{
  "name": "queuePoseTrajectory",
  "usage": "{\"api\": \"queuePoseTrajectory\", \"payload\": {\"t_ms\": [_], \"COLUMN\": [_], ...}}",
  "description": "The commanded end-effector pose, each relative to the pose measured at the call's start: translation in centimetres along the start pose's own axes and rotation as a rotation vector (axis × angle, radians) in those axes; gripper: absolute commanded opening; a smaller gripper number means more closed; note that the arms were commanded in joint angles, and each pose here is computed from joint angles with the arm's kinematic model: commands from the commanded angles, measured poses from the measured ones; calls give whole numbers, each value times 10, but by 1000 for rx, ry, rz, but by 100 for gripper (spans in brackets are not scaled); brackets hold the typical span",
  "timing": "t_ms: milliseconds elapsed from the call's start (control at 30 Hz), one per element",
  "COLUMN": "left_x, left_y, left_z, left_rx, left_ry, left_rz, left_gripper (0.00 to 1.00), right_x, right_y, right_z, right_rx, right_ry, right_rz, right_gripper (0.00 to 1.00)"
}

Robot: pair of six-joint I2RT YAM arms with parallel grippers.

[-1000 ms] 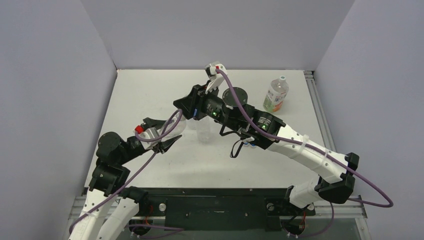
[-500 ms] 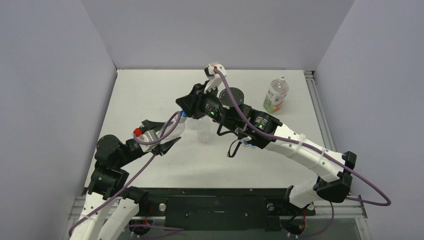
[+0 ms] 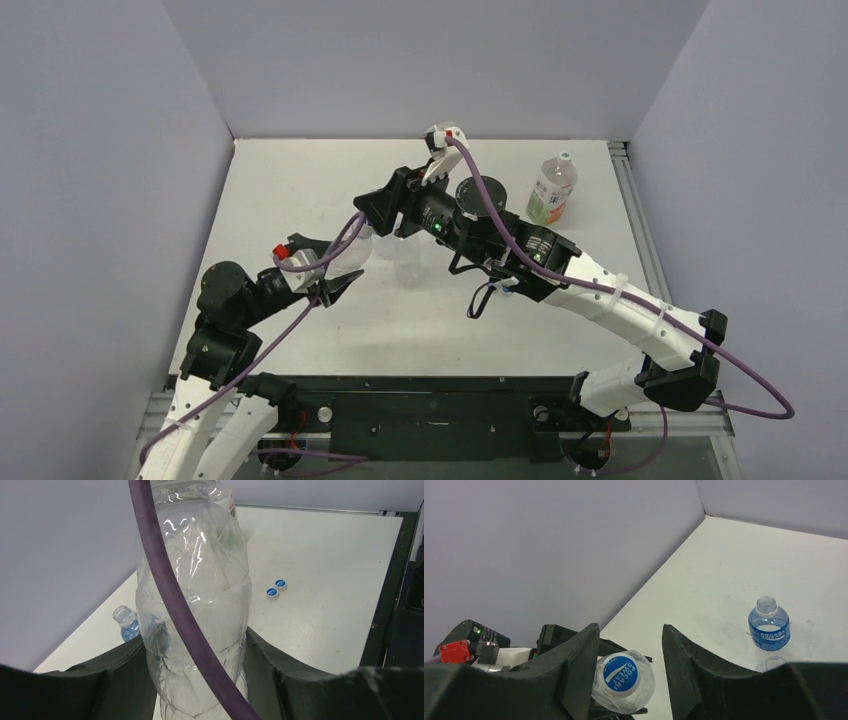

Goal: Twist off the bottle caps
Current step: Pick up the plastic bottle at the center of the board, then unscrew the bottle cap from the plastic bottle.

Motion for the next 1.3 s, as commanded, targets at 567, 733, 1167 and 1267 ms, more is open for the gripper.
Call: {"api": "queuePoseTrajectory", "payload": {"t_ms": [567,733,1167,1267], "left_x": [-1,-2,-2,-3], "left_y": [-14,-15,-21,-34], "left_z": [27,27,20,13], "left_rx": [-17,-21,-119,-165], "left_ry": [-265,-269,-252,-195], "left_rz": [-20,-28,-66,-116], "left_gripper": [19,19,19,19], "right_x": [12,10,2,-9], "right_y": [20,19,9,0], "right_z": [8,6,10,14], "right_rx": [26,26,-9,-84], "right_ry": [-40,-30,-89,-206], "right_rz": [51,42,-4,-34], "right_gripper": [43,36,0,0]}}
Point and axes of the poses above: each gripper's point midway between its finger pads, its own x axis out along the fingers, its own z axis along the line the jaws close on, y = z × x, the point moved 8 cm from there along -x, back along the fingers, and after that the axes turned 4 degrees about -x, right-handed, at the moved point
